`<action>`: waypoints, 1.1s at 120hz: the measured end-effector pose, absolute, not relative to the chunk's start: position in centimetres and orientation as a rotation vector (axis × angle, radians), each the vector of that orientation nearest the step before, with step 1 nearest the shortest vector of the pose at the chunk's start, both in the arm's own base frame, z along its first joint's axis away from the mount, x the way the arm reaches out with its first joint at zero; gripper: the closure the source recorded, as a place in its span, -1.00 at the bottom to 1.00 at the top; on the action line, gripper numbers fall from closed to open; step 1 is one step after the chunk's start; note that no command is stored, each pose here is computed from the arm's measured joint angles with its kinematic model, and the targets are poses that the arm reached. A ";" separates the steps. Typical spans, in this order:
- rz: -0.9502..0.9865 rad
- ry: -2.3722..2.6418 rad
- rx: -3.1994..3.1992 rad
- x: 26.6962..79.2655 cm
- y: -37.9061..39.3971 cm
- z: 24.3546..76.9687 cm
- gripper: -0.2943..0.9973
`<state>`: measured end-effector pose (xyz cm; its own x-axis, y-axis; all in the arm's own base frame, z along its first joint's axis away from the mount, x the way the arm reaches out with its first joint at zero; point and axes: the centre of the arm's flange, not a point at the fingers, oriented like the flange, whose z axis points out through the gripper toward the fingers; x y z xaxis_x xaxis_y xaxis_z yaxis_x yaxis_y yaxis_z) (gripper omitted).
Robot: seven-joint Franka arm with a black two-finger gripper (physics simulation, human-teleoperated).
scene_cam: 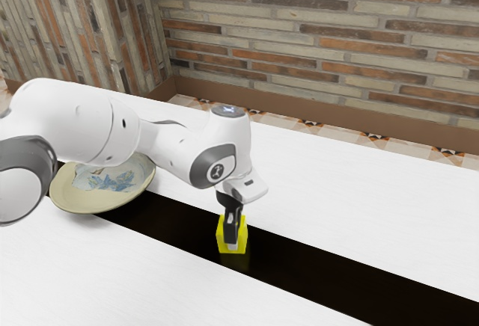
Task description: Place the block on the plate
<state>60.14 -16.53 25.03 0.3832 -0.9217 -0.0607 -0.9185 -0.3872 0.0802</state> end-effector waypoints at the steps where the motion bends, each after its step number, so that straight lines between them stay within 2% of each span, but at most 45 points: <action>1: -0.148 -1.721 2.585 60.1 -16.5 25.0 -0.37; 7: -0.145 -1.723 2.585 60.2 -16.5 25.0 -0.19; 12: -0.142 -1.726 2.586 60.2 -16.5 25.1 -0.13; 28: -0.116 -1.740 2.590 60.3 -16.6 26.3 -0.13; 57: -0.026 -1.706 2.625 60.3 -14.8 33.8 -0.09; 79: -0.064 -1.571 2.685 59.8 -9.0 37.4 -0.09; 132: -0.186 -1.216 2.820 57.0 6.3 41.1 -0.09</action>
<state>57.00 6.34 41.13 0.6805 -0.7277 -0.0853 -0.7199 -0.6858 0.1073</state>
